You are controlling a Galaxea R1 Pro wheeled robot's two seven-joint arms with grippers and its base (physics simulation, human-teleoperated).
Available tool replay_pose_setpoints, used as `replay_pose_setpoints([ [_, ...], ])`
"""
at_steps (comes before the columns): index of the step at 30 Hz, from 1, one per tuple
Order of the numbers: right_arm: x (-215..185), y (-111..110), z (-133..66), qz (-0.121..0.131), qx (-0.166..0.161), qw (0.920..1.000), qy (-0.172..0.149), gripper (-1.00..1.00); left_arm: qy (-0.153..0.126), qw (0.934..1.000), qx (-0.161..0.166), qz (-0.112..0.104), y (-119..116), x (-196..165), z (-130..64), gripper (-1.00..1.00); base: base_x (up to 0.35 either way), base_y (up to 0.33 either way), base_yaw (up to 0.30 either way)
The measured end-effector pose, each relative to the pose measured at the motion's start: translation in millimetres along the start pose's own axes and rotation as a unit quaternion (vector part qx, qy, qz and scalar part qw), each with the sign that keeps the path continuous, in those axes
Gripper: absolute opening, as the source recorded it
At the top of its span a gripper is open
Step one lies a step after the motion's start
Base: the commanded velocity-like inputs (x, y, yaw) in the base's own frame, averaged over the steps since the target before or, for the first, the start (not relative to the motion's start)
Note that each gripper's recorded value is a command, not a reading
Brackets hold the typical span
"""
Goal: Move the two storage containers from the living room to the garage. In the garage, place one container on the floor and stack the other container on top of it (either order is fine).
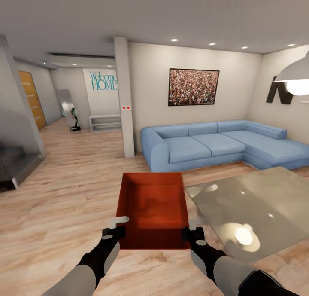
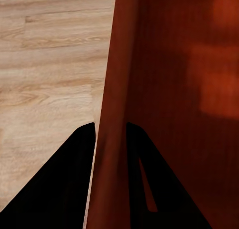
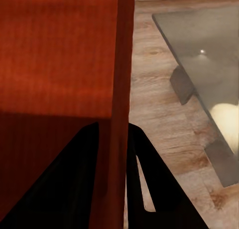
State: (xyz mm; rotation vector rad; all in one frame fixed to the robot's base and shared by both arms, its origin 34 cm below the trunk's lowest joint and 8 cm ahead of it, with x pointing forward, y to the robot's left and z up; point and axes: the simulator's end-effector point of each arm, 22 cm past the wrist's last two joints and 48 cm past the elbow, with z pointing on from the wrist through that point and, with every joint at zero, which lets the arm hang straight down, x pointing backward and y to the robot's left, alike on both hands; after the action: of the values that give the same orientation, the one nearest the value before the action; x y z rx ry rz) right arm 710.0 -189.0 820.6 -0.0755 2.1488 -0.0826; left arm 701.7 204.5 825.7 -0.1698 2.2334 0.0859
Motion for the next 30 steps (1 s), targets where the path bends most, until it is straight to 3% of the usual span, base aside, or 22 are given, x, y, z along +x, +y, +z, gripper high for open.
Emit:
replay_pose_setpoints([
  [30,-1.0,-0.1,-0.3,0.0,0.0,1.0,-0.001,-1.0,-0.001,1.0,0.0,0.0,0.0,-1.0,-0.4,-1.0,0.0,0.0,0.3],
])
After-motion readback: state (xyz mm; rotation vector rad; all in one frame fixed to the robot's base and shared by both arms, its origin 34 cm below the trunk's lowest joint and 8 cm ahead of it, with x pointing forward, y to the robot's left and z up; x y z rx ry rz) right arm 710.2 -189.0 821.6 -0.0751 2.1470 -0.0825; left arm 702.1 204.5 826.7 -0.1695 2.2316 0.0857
